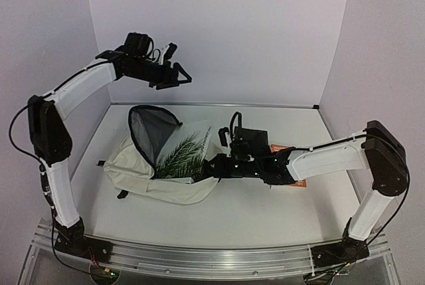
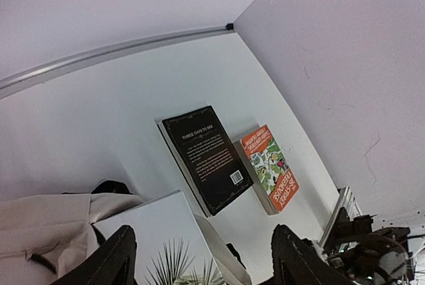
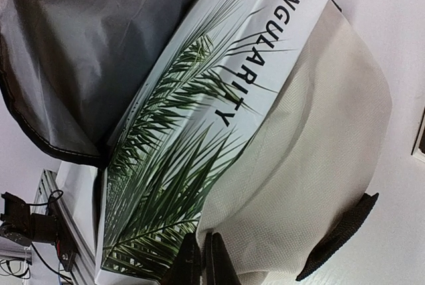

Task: Pack the student bag
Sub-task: Adjust the book in the student bag, then adjust the student bag at the center of the board, then pick up the book from the student bag.

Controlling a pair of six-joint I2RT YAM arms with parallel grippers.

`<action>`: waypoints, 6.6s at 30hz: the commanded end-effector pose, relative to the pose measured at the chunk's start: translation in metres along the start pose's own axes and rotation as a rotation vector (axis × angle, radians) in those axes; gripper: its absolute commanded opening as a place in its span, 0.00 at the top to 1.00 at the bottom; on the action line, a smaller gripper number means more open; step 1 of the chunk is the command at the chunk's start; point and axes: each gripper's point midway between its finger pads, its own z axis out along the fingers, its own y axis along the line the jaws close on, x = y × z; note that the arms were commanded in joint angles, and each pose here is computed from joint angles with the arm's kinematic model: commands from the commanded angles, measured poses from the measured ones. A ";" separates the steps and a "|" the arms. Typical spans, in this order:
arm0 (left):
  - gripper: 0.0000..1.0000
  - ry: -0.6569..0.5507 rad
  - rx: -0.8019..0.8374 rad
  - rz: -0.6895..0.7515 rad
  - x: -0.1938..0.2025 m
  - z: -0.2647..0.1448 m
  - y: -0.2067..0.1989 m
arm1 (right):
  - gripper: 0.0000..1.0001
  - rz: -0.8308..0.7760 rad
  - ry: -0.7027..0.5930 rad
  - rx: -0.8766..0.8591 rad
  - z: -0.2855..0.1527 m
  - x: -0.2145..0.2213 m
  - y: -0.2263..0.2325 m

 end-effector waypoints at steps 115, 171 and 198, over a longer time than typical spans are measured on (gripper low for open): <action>0.17 0.275 0.216 -0.552 0.214 -0.020 -0.039 | 0.17 -0.459 0.115 -0.351 -0.007 0.036 0.128; 1.00 0.366 -0.153 -0.599 0.298 -0.055 0.004 | 0.19 -0.135 0.525 -0.213 -0.006 0.001 -0.081; 1.00 0.122 0.122 -0.167 0.094 0.014 0.063 | 0.77 0.080 0.346 -0.378 -0.039 -0.025 -0.014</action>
